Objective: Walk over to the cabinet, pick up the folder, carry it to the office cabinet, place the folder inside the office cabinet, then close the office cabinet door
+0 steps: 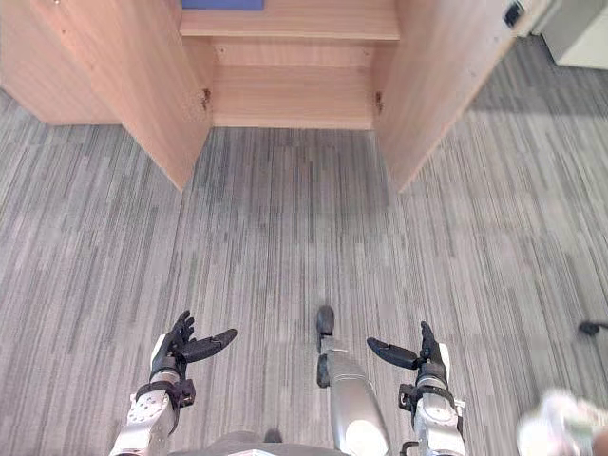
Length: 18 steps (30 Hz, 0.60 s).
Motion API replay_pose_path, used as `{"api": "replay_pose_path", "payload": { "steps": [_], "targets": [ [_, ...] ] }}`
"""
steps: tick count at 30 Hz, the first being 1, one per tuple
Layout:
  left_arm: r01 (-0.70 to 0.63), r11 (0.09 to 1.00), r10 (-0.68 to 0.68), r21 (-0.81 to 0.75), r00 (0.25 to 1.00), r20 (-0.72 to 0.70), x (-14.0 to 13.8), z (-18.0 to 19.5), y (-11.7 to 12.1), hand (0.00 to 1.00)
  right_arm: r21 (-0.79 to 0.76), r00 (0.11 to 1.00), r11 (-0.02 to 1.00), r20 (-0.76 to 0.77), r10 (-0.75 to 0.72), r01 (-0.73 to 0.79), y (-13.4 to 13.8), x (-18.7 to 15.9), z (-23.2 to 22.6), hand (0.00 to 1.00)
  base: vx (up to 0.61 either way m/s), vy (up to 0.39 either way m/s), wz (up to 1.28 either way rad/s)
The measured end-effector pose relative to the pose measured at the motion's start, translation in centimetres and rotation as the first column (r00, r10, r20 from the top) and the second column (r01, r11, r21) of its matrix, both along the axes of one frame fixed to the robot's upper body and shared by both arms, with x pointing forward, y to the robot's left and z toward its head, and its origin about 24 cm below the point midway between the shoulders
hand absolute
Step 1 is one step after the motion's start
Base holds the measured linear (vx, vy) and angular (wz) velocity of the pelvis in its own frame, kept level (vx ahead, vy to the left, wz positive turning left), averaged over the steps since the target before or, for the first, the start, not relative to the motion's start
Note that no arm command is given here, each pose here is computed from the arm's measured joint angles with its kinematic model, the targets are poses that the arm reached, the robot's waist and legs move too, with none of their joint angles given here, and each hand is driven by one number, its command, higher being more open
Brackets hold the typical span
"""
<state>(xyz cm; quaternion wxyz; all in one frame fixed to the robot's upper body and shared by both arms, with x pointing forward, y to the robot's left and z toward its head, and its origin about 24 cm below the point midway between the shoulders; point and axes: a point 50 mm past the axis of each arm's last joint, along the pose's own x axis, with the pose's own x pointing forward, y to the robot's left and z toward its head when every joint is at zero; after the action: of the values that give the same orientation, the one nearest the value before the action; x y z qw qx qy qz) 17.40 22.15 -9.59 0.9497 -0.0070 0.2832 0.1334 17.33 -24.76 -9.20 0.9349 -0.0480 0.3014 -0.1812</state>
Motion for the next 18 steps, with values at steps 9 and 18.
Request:
{"api": "replay_pose_path", "payload": {
  "steps": [9, 18],
  "targets": [
    [-0.002, 0.999, 0.002, -0.038, 1.000, -0.022, -1.3, -0.7, -1.1, 1.00, 0.035, 0.992, 0.997, 0.100, 0.072, -0.076, 2.7, 2.6, 1.1, 1.00, 0.61, -0.147, -0.28],
    [-0.015, 0.999, 0.012, -0.046, 0.998, -0.059, -2.1, -1.3, -1.3, 1.00, 0.056, 0.996, 0.998, -0.079, -0.037, 0.041, 1.5, -1.0, -1.9, 1.00, 0.67, 0.209, -0.37]
  ]
}}
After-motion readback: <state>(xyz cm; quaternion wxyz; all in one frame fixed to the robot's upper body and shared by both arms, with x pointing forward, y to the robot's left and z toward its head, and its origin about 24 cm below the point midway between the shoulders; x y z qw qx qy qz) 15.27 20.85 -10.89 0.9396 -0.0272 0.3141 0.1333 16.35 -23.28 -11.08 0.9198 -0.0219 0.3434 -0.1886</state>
